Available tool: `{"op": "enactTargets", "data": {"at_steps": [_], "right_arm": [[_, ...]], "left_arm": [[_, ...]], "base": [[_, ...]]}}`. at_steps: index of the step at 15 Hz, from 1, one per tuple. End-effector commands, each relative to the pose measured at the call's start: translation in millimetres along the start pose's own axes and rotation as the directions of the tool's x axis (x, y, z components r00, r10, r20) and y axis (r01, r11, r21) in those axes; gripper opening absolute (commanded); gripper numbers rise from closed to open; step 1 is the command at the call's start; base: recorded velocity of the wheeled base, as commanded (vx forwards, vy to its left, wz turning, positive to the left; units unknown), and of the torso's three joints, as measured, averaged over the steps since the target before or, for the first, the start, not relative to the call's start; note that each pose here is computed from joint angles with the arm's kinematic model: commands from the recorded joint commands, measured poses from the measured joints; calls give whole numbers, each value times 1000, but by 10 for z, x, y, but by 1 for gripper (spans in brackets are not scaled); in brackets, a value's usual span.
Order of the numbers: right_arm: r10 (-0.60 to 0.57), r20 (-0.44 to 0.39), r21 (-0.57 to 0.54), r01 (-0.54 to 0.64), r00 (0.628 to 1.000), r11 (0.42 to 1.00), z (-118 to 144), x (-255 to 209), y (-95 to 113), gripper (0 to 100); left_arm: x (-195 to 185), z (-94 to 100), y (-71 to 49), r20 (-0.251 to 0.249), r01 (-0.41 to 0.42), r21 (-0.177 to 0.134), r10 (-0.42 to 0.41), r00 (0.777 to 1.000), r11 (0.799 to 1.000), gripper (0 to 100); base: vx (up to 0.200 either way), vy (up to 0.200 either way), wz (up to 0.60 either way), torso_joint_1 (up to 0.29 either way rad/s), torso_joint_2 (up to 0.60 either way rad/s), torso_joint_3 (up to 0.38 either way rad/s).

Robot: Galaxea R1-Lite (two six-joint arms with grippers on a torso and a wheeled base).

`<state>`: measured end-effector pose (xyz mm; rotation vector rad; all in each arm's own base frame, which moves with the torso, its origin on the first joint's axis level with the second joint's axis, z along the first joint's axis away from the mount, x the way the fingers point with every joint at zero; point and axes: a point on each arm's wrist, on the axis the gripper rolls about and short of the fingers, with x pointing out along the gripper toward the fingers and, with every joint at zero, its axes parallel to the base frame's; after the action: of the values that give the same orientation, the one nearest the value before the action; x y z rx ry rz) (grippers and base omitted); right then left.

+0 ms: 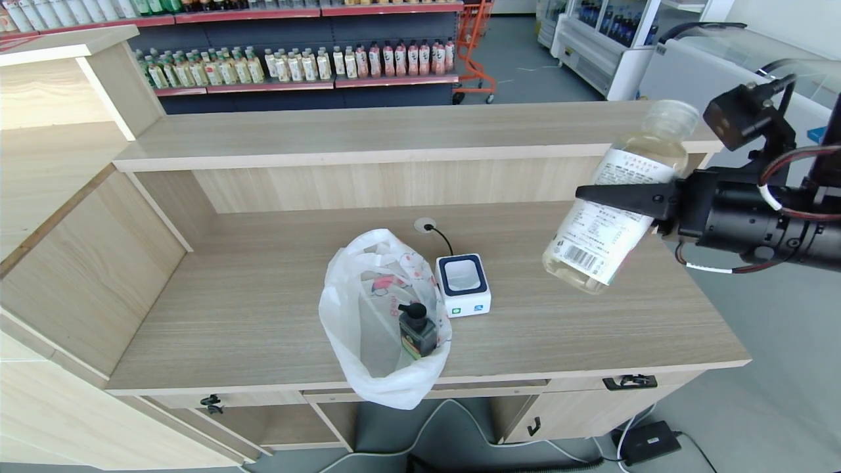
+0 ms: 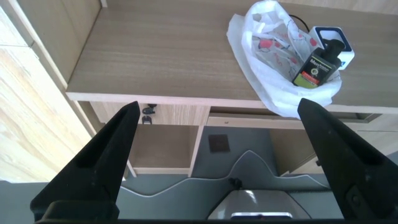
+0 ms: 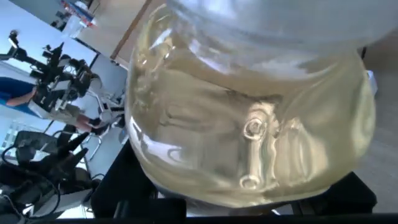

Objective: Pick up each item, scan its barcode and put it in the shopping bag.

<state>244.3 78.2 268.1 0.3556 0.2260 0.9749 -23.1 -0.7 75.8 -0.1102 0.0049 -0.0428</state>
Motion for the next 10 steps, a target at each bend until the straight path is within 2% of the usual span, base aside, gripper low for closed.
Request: {"op": "enactTargets", "data": {"at_steps": [1,4,6,10], "right_arm": [[140,11,-59,-139,990,989,32,-197,429,0],[243,-7,-68,-243,970,968,-2,-349,660,0],[308,-26,-3,-308,951,951,-76,-464,874,0],[394,-60,11,-394,917,919,-188,-499,1053,0]], "left_arm": [[0,-1,0,-1,0,0,0,1000,1000,100],[0,-1,0,-1,0,0,0,1000,1000,100],[0,-1,0,-1,0,0,0,1000,1000,100],[0,-1,0,-1,0,0,0,1000,1000,100]], "base": [[0,0,0,0,0,0],[0,0,0,0,0,0],[0,0,0,0,0,0],[0,0,0,0,0,0]]}}
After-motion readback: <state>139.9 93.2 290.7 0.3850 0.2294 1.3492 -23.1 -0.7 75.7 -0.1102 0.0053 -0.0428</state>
